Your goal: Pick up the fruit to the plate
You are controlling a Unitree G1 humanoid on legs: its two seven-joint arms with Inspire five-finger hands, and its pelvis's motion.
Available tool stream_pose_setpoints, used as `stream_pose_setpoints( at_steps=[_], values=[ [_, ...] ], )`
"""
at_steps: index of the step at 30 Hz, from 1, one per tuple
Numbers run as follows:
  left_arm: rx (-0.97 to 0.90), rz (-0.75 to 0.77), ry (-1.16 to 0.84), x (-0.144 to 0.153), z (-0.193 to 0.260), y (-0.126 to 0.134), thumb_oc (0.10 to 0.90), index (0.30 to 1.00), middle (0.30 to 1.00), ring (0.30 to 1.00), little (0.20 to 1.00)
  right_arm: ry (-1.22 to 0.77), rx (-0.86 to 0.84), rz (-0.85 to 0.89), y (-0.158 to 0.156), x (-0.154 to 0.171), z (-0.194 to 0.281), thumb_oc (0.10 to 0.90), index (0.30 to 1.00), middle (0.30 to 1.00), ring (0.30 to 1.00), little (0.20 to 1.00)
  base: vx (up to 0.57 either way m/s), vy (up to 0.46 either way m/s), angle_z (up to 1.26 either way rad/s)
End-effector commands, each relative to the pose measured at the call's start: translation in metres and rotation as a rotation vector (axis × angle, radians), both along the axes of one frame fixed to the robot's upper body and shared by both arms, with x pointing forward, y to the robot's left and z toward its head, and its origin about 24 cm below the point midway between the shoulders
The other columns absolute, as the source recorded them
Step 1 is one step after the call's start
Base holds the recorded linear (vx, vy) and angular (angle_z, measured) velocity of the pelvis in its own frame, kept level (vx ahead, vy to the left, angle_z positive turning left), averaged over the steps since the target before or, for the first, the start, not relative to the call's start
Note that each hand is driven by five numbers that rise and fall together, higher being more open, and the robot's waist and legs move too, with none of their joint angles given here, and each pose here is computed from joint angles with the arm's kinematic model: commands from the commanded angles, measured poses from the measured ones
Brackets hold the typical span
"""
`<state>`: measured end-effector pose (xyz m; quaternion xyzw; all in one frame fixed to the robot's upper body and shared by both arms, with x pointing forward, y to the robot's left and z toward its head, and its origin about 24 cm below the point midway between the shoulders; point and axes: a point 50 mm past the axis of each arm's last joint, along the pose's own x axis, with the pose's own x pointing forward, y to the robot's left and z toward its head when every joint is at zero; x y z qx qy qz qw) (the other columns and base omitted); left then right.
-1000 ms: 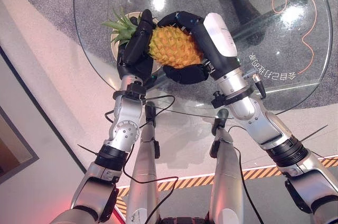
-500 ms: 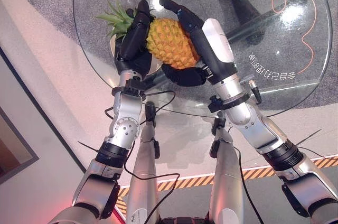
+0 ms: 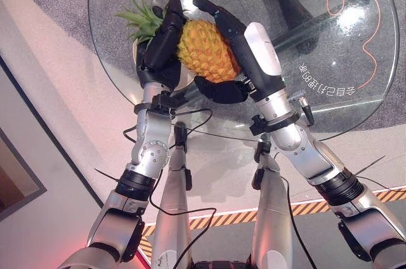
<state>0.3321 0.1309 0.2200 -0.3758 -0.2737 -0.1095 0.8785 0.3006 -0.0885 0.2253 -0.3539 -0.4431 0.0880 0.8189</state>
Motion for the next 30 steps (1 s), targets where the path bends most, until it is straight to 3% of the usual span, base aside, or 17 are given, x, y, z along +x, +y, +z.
stream_pose_setpoints(
  at_steps=[1, 17, 30],
  values=[
    [-0.035, 0.073, -0.32, -0.032, 0.052, 0.003, 0.1, 0.3, 0.3, 0.3, 0.2, -0.332, 0.246, 0.046, -0.011, -0.027, 0.068, 0.8, 0.9, 0.9, 0.9, 0.9, 0.0, 0.0, 0.0],
    [-0.123, 0.354, -0.293, -0.037, 0.054, 0.026, 0.1, 0.3, 0.3, 0.3, 0.2, -0.345, 0.285, 0.016, -0.015, -0.025, 0.068, 0.8, 0.9, 0.9, 0.9, 0.9, 0.0, 0.0, 0.0],
    [-0.201, 0.496, -0.296, -0.043, 0.057, 0.037, 0.1, 0.3, 0.3, 0.3, 0.2, -0.358, 0.29, 0.004, -0.015, -0.024, 0.071, 0.8, 0.9, 0.9, 0.9, 0.9, 0.0, 0.001, 0.0]
  ],
)
